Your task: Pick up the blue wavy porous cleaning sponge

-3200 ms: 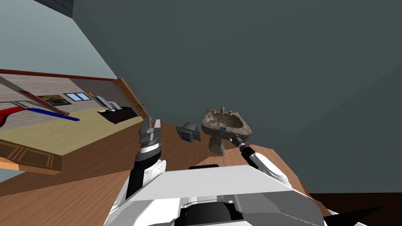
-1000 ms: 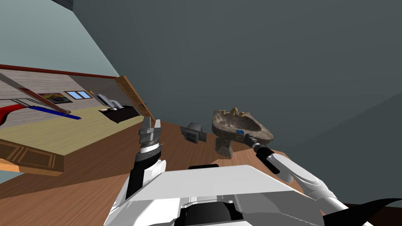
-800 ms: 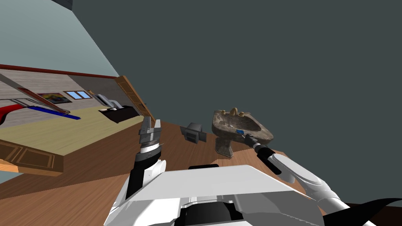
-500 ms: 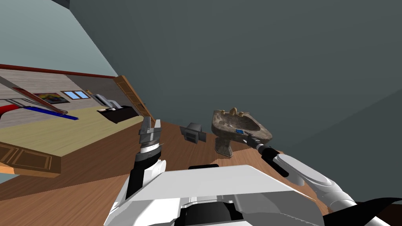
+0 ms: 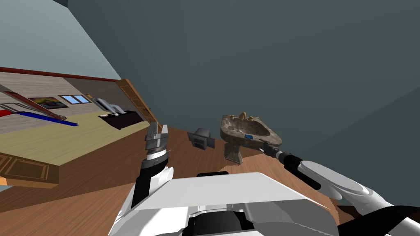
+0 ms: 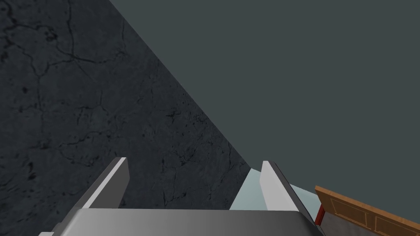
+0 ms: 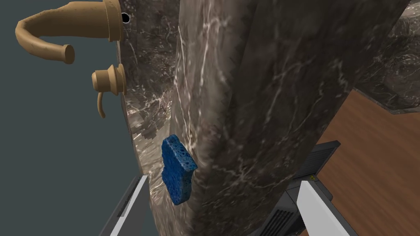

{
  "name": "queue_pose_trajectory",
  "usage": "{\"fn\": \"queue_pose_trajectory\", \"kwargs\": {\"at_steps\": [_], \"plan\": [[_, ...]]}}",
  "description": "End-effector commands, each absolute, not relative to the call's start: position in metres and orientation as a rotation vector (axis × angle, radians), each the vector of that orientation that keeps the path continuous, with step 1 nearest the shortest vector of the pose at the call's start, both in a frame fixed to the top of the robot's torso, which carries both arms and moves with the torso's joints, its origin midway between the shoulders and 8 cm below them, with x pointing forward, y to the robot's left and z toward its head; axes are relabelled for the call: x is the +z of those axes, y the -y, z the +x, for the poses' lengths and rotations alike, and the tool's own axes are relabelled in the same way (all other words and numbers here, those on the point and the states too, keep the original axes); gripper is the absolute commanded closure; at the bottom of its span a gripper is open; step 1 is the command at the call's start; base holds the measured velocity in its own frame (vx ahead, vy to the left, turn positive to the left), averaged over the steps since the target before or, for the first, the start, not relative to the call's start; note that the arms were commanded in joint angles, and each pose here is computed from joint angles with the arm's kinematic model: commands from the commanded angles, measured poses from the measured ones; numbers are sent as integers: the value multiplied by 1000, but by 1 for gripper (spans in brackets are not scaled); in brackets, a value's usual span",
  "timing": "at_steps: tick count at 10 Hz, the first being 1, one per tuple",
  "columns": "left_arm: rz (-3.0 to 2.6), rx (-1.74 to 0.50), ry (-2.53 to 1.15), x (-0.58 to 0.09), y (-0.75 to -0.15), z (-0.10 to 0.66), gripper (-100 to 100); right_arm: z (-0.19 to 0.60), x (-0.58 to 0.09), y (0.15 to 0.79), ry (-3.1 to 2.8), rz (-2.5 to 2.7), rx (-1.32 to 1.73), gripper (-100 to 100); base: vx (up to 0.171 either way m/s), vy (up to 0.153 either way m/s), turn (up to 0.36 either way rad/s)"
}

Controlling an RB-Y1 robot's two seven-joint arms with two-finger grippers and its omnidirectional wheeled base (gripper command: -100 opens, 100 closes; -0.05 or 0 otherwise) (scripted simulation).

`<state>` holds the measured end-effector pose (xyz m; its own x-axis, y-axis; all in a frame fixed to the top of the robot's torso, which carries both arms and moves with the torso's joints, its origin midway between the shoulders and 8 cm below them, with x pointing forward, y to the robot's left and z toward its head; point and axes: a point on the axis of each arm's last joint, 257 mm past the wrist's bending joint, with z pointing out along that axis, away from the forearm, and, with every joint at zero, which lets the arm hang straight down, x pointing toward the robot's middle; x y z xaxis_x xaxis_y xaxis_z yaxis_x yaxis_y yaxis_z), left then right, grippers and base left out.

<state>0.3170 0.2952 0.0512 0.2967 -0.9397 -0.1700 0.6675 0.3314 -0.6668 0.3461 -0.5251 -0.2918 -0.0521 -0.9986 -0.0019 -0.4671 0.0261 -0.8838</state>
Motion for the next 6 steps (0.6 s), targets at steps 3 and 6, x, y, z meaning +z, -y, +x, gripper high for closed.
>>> {"fn": "queue_pose_trajectory", "kwargs": {"at_steps": [3,6], "plan": [[-532,-1137,-604,51,-295,317,0,338,-290,536,-1619,-1582,-928,-100,-5,-8,-14],[-532,-1137,-604,51,-295,317,0,326,-287,553,-1645,-1657,-879,-100,-8,-13,-25]]}}
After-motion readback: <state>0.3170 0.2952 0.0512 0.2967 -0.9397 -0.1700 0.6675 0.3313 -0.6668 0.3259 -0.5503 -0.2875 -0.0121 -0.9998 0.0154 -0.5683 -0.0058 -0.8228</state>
